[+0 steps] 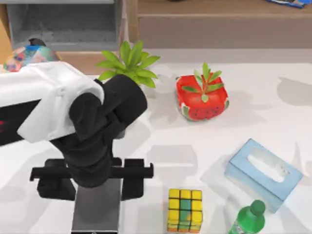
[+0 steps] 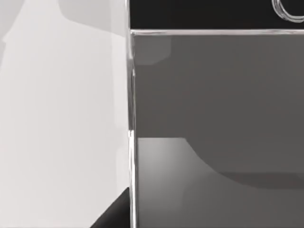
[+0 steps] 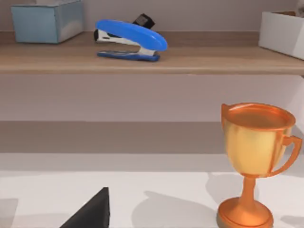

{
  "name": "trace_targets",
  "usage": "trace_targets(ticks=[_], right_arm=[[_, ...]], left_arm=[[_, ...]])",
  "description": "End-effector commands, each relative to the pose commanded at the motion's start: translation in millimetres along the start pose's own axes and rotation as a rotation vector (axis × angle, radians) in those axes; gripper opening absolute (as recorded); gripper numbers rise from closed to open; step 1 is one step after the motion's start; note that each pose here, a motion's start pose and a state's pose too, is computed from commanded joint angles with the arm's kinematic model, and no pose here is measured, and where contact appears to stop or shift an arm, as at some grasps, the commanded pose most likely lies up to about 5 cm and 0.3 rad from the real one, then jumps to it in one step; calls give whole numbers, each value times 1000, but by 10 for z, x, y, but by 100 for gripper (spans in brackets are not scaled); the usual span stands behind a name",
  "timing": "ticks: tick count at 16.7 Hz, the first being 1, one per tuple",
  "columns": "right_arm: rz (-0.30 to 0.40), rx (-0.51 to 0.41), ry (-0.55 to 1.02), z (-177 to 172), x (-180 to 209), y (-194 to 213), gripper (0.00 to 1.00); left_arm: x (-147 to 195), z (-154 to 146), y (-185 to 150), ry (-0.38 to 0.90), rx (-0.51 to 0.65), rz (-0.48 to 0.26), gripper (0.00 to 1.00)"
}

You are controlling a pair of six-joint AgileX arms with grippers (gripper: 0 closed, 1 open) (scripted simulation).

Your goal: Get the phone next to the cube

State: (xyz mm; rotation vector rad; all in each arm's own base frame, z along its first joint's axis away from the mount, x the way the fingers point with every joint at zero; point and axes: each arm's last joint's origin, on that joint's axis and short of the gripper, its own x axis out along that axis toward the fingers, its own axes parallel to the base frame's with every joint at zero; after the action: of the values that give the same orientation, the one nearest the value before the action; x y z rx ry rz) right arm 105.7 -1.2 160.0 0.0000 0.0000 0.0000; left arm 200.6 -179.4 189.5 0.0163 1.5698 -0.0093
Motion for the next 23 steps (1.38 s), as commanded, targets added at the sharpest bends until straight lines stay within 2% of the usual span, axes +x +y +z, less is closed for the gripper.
trace_targets(ticks=[13,19,23], right_arm=[[0,0,0,0,0,0,100],[0,0,0,0,0,0,100],[0,0,0,0,0,0,100]], left_arm=[[241,-58,-51,75,19,-43,0],[332,-28,-48,28,13,-56,0],[404,4,-35,-19,6,-40,0]])
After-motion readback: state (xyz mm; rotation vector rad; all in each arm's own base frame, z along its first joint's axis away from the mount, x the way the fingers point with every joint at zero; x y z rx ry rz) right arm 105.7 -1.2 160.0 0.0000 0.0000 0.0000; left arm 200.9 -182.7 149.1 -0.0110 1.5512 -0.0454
